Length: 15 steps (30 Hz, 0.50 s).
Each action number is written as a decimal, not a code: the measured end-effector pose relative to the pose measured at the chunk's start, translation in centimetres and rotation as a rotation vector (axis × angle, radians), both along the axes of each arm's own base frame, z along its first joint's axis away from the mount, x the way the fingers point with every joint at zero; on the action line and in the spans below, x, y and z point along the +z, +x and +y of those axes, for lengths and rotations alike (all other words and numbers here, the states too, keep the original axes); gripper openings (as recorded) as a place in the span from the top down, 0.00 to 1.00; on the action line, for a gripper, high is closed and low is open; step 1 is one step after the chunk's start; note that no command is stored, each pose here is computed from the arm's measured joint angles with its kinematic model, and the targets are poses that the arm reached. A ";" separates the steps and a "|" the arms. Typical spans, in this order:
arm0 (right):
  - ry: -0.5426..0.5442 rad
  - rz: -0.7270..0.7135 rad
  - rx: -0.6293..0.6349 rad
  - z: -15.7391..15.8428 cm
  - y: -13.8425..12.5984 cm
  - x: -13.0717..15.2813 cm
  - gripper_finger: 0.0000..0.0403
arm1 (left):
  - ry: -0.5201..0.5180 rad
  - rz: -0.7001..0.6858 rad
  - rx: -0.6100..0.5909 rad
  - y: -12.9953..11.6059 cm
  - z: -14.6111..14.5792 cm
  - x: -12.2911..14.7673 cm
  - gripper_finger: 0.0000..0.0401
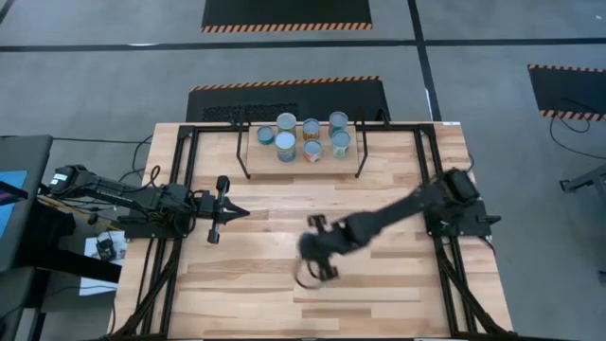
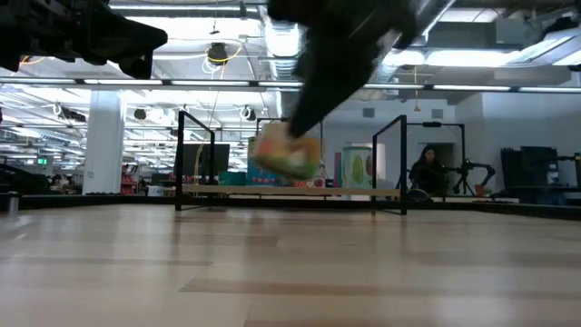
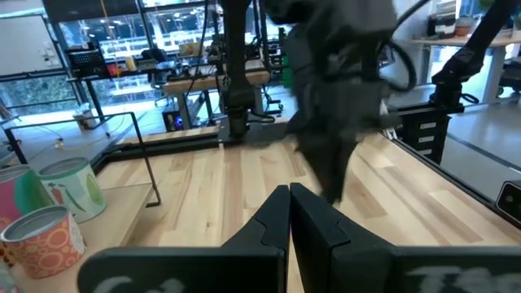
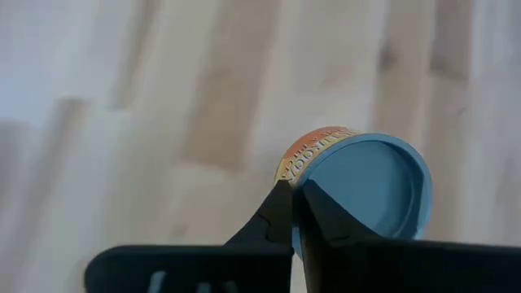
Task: Pick and place cans onto a shelf
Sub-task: Put the canned mushrooms on the shelf
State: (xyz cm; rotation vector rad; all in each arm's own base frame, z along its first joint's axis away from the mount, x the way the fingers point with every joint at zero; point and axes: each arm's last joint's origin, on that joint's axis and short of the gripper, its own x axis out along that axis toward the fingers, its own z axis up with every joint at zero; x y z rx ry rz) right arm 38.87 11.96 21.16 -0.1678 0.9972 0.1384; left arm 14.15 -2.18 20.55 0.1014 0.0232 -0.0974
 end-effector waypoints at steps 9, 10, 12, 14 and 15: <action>-0.096 0.039 0.092 -4.6 7.1 -2.2 0.97 | 0.010 0.000 0.000 0.0 0.0 0.0 1.00; -0.106 0.047 0.097 -5.0 7.6 -2.5 0.97 | 0.010 0.001 0.000 0.0 0.0 0.0 1.00; -0.119 0.047 0.100 -5.9 8.4 -2.7 0.96 | 0.011 0.004 0.000 0.0 0.0 0.0 1.00; -0.130 0.049 0.101 -6.6 9.0 -3.0 0.96 | 0.011 0.006 0.000 0.0 0.0 -0.1 1.00; -0.135 0.053 0.101 -7.0 9.2 -3.2 0.96 | 0.011 0.005 0.000 0.0 0.0 -0.1 1.00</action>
